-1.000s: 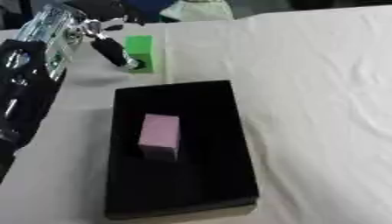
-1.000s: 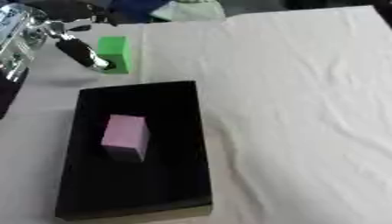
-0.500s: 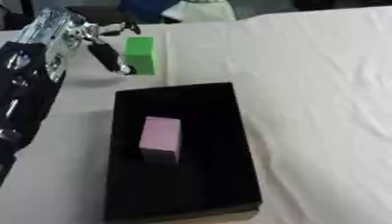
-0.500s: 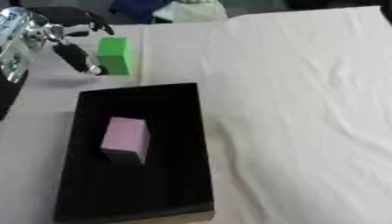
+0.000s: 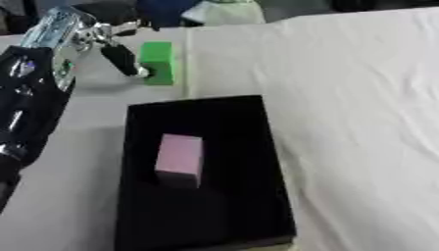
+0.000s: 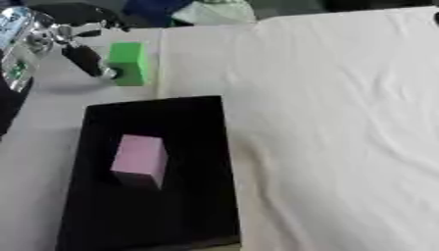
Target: Pick up objects on the table and place them in the box.
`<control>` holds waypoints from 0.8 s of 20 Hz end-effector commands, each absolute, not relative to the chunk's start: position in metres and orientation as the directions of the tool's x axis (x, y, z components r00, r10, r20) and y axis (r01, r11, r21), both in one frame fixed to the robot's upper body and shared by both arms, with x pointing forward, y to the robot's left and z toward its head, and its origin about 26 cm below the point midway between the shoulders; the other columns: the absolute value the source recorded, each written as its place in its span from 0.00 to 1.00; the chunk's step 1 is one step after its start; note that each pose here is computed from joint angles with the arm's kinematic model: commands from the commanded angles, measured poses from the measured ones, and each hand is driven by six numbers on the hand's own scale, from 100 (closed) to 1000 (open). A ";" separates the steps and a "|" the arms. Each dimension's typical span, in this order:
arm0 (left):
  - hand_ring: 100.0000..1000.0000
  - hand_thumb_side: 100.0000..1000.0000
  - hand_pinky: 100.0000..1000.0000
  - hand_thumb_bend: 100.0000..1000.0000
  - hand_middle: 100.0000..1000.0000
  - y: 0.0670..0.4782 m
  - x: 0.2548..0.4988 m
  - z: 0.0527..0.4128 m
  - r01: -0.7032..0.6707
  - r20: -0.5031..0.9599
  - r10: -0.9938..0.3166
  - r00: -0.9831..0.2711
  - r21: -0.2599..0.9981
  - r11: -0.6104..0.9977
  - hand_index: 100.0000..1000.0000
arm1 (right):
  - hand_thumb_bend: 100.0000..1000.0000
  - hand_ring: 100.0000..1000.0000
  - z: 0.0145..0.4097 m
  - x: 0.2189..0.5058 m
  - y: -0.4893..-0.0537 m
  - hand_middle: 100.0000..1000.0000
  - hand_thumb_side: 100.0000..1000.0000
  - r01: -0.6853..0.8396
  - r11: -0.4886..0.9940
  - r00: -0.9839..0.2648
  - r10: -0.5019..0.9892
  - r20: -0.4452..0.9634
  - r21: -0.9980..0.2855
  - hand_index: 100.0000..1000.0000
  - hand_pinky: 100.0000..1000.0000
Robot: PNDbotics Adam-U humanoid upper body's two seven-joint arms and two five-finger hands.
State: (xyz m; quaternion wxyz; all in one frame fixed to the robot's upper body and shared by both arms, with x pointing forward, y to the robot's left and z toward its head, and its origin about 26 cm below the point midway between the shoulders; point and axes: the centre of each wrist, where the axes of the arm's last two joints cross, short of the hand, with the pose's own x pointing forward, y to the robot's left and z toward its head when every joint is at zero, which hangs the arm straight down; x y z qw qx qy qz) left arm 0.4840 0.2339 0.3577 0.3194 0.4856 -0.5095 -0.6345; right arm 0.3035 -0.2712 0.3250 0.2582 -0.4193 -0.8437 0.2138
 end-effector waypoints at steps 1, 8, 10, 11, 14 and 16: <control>0.88 0.33 0.85 0.38 0.87 0.242 0.478 0.380 -0.132 -0.297 -0.907 -0.299 0.954 -0.269 0.92 | 0.00 0.67 0.334 0.299 -0.273 0.61 0.99 0.617 0.556 -0.518 0.820 0.244 -0.557 0.83 0.83; 0.87 0.35 0.85 0.41 0.87 0.245 0.484 0.371 -0.021 -0.281 -0.916 -0.287 0.958 -0.287 0.91 | 0.00 0.66 0.342 0.298 -0.266 0.59 0.99 0.631 0.560 -0.509 0.821 0.258 -0.537 0.83 0.83; 0.87 0.37 0.85 0.41 0.87 0.246 0.486 0.367 0.033 -0.266 -0.920 -0.289 0.957 -0.287 0.91 | 0.00 0.66 0.343 0.298 -0.266 0.59 0.98 0.634 0.560 -0.503 0.823 0.265 -0.533 0.83 0.83; 0.87 0.37 0.85 0.41 0.87 0.245 0.487 0.366 0.054 -0.259 -0.921 -0.291 0.957 -0.286 0.91 | 0.00 0.66 0.343 0.298 -0.266 0.59 0.98 0.636 0.559 -0.499 0.824 0.269 -0.532 0.83 0.83; 0.87 0.37 0.85 0.41 0.87 0.243 0.488 0.365 0.092 -0.238 -0.924 -0.301 0.957 -0.276 0.90 | 0.00 0.66 0.342 0.298 -0.267 0.59 0.99 0.640 0.559 -0.491 0.826 0.279 -0.527 0.83 0.83; 0.87 0.37 0.84 0.39 0.86 0.242 0.487 0.365 0.096 -0.230 -0.925 -0.302 0.958 -0.269 0.89 | 0.00 0.66 0.342 0.298 -0.267 0.59 0.99 0.642 0.560 -0.489 0.825 0.283 -0.524 0.83 0.83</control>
